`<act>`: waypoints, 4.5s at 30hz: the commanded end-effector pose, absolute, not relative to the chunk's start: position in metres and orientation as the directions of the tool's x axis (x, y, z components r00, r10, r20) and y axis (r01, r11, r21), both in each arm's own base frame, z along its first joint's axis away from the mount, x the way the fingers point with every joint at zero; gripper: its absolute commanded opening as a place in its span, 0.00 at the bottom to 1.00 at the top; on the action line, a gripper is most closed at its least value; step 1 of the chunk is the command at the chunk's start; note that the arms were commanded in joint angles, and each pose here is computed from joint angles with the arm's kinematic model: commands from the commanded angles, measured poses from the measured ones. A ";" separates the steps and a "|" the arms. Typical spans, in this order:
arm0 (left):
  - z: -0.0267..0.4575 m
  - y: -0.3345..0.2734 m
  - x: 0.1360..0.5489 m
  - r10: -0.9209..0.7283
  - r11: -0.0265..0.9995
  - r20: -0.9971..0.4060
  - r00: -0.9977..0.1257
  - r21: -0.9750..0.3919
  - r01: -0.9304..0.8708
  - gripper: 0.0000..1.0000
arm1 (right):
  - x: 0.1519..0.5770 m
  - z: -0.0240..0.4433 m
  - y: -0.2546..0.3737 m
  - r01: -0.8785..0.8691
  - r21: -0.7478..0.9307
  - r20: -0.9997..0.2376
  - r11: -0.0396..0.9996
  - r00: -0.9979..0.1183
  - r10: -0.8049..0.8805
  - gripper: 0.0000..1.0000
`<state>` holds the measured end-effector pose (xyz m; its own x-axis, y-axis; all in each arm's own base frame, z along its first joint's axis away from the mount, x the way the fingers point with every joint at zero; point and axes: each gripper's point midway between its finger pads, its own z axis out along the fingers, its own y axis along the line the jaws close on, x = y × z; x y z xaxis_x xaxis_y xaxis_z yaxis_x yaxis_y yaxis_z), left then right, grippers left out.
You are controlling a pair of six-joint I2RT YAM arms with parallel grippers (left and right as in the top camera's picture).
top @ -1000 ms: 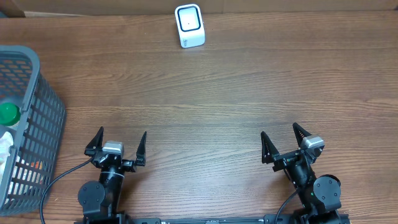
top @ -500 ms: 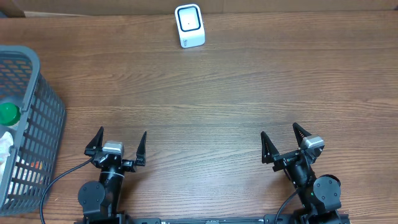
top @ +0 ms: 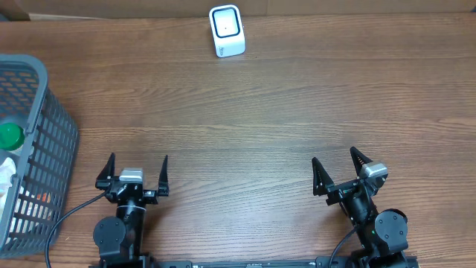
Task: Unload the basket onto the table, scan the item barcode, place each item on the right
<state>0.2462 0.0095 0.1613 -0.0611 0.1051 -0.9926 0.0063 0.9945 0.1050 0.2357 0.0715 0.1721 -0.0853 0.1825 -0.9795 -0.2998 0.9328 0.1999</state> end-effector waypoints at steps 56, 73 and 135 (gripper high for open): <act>0.425 -0.058 0.330 -0.112 0.864 -0.780 -0.616 -0.382 0.327 1.00 | 0.236 0.170 0.072 -0.303 0.196 -0.980 0.933 -0.080 0.180 1.00; 0.370 0.196 0.249 -0.744 0.502 -0.606 -0.281 -0.229 -0.834 0.85 | 0.236 0.170 0.072 -0.303 0.196 -0.980 0.933 -0.080 0.180 1.00; 0.104 0.369 0.207 -0.695 0.525 -0.445 -0.565 0.223 -0.822 0.04 | 0.236 0.170 0.072 -0.303 0.196 -0.980 0.933 -0.080 0.180 1.00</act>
